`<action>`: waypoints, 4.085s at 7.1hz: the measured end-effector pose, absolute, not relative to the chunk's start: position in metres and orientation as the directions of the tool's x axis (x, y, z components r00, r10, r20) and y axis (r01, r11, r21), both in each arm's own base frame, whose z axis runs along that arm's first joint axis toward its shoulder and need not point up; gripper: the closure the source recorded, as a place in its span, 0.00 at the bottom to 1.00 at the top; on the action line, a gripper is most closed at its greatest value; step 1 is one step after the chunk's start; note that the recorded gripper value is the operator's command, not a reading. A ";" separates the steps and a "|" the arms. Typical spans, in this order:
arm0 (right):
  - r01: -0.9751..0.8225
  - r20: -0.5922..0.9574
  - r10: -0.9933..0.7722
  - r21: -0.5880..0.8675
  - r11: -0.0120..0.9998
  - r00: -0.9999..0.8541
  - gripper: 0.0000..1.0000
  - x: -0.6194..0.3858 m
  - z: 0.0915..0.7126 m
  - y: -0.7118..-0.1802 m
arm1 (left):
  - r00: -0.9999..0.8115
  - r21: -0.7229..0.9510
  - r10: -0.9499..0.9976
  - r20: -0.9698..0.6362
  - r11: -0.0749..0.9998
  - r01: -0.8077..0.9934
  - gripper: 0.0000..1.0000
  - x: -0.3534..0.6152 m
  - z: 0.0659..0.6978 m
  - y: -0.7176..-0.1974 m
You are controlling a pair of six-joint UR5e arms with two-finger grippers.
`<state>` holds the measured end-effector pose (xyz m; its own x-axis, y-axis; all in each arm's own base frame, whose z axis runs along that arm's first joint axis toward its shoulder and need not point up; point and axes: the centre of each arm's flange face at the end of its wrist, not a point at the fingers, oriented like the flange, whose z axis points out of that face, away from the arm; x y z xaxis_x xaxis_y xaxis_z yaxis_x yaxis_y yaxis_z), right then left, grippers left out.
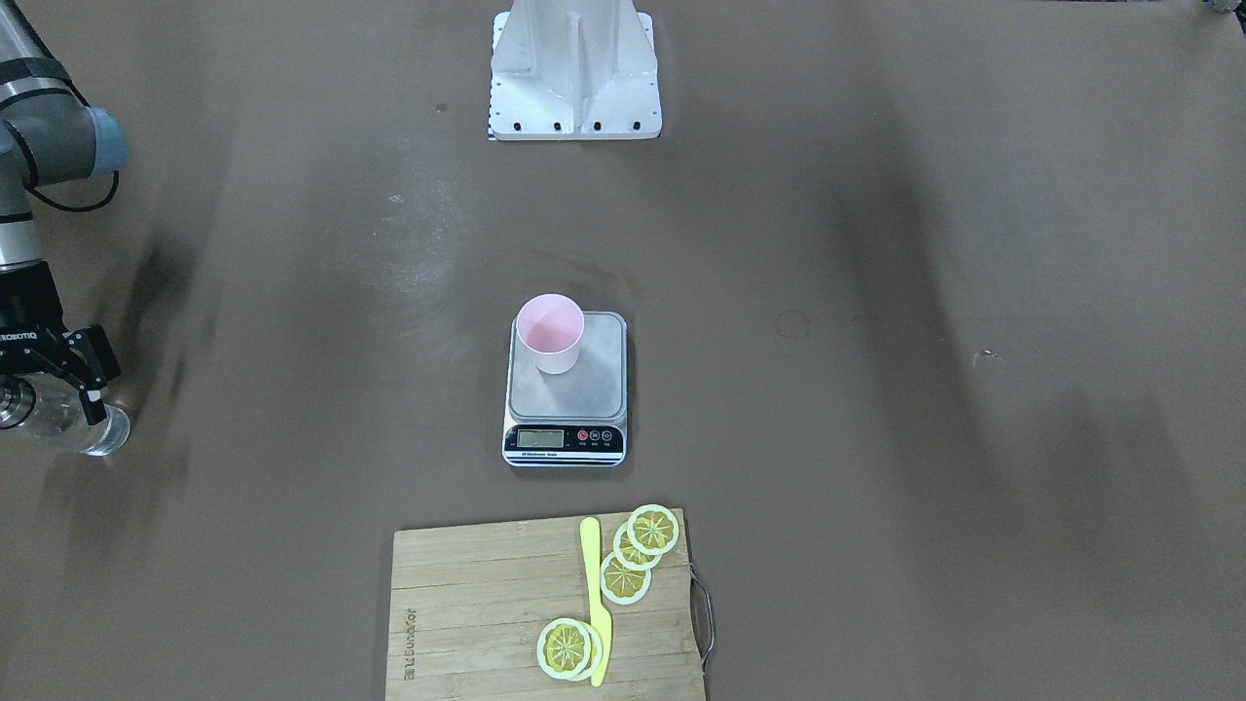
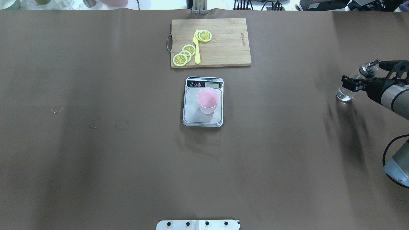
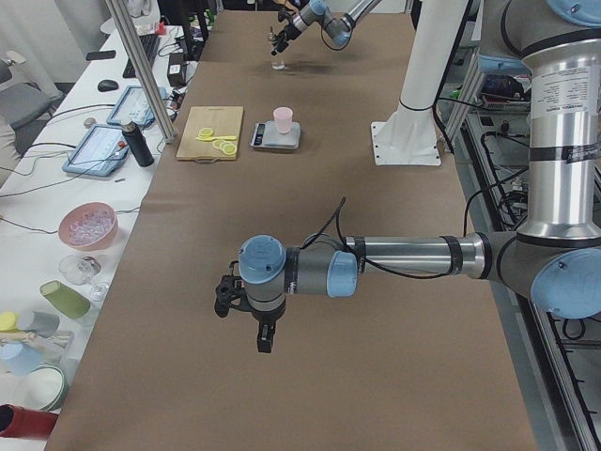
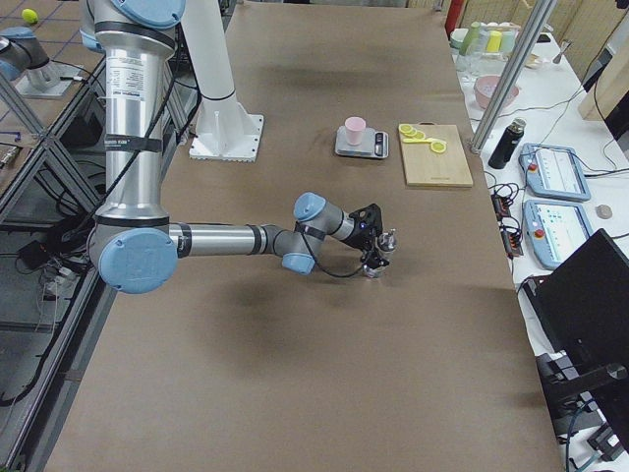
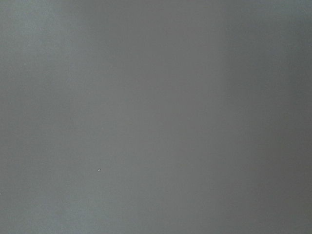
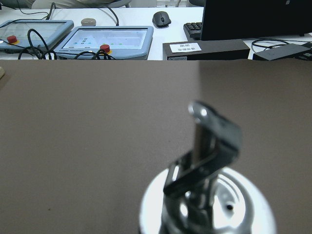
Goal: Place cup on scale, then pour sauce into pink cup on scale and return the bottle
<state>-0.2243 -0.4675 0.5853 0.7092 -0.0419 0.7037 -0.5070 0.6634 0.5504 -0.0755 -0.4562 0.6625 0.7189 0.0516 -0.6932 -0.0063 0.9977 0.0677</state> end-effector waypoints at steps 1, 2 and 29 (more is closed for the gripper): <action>-0.507 0.705 -0.041 0.548 0.665 0.708 0.00 -0.224 0.586 -0.466 | 0.719 0.067 0.051 -0.693 0.998 -0.006 0.02 -0.076 0.663 -0.456; -0.506 0.706 -0.043 0.547 0.667 0.707 0.00 -0.223 0.585 -0.462 | 0.719 0.067 0.051 -0.693 0.998 -0.006 0.02 -0.076 0.663 -0.456; -0.212 0.733 0.237 -0.130 0.969 0.638 0.00 0.032 0.594 -0.533 | 0.725 0.029 0.033 -0.688 0.999 -0.017 0.02 -0.073 0.681 -0.454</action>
<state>0.0317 -0.5333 0.5941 0.6379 0.2374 0.7326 -0.2117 0.9687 -0.1296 -0.0725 -0.4543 0.6810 0.7254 0.0326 -0.6875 -0.0174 0.9994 0.0291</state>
